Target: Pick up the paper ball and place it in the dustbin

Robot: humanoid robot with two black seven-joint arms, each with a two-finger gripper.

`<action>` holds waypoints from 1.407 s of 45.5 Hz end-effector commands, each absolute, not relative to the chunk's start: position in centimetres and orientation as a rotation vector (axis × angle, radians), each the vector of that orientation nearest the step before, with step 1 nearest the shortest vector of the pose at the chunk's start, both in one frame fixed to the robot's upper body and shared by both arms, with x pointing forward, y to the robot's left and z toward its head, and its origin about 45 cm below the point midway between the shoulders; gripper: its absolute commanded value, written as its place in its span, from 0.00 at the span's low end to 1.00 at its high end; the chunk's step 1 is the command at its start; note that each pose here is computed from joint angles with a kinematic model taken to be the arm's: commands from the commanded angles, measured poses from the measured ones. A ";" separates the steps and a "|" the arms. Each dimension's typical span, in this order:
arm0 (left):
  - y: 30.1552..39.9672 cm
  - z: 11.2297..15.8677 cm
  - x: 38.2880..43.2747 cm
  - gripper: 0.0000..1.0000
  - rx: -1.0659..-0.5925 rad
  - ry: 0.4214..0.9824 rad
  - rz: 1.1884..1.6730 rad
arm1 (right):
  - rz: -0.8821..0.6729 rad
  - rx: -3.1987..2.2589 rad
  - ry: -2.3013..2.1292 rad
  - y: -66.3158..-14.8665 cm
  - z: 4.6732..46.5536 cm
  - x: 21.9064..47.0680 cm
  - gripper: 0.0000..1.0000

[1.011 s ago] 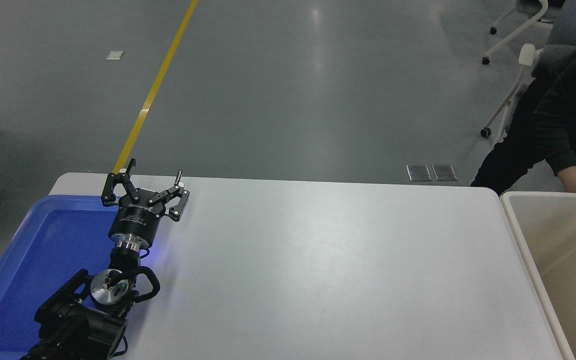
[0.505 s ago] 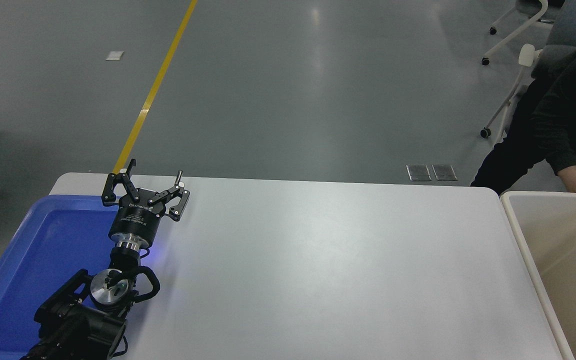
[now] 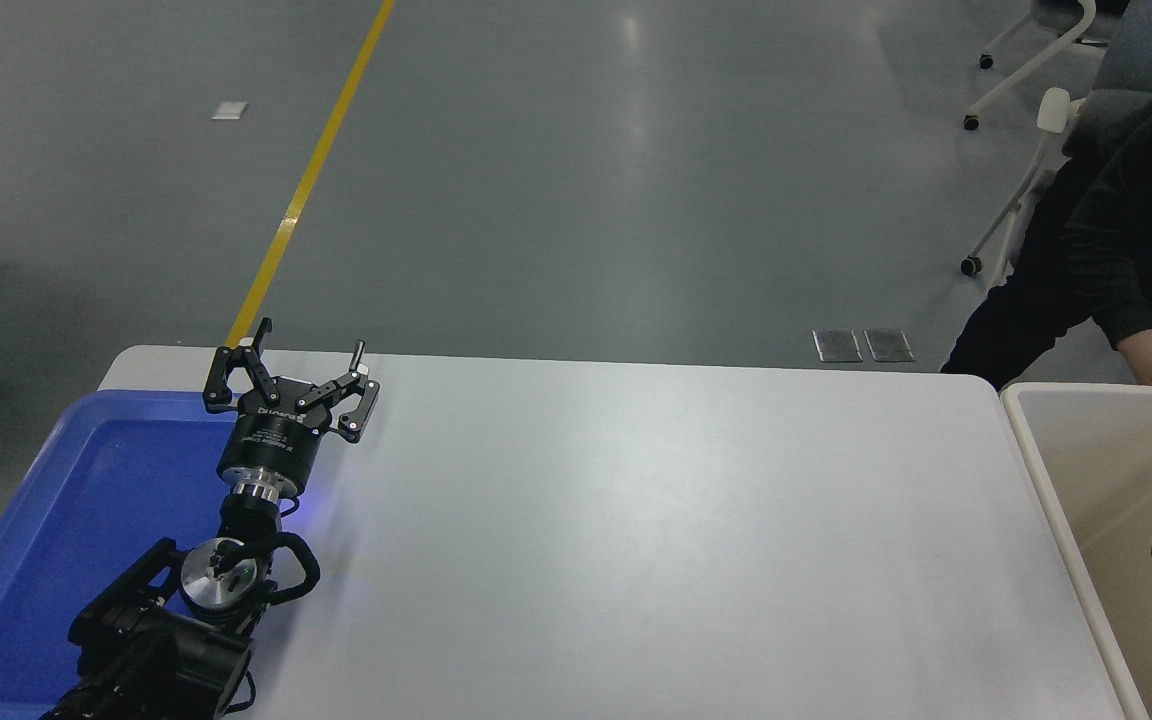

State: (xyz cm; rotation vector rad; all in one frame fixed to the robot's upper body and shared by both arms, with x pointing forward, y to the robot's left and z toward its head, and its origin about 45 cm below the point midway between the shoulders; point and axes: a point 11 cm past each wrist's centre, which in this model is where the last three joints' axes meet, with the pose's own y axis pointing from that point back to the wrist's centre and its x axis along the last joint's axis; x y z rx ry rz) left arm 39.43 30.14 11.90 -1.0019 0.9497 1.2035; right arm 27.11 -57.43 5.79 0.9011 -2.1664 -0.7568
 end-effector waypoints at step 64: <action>30.15 11.85 39.39 0.99 -1.002 0.951 1.204 | -0.294 1.392 -2.013 -52.6 23.1 43.3 1.00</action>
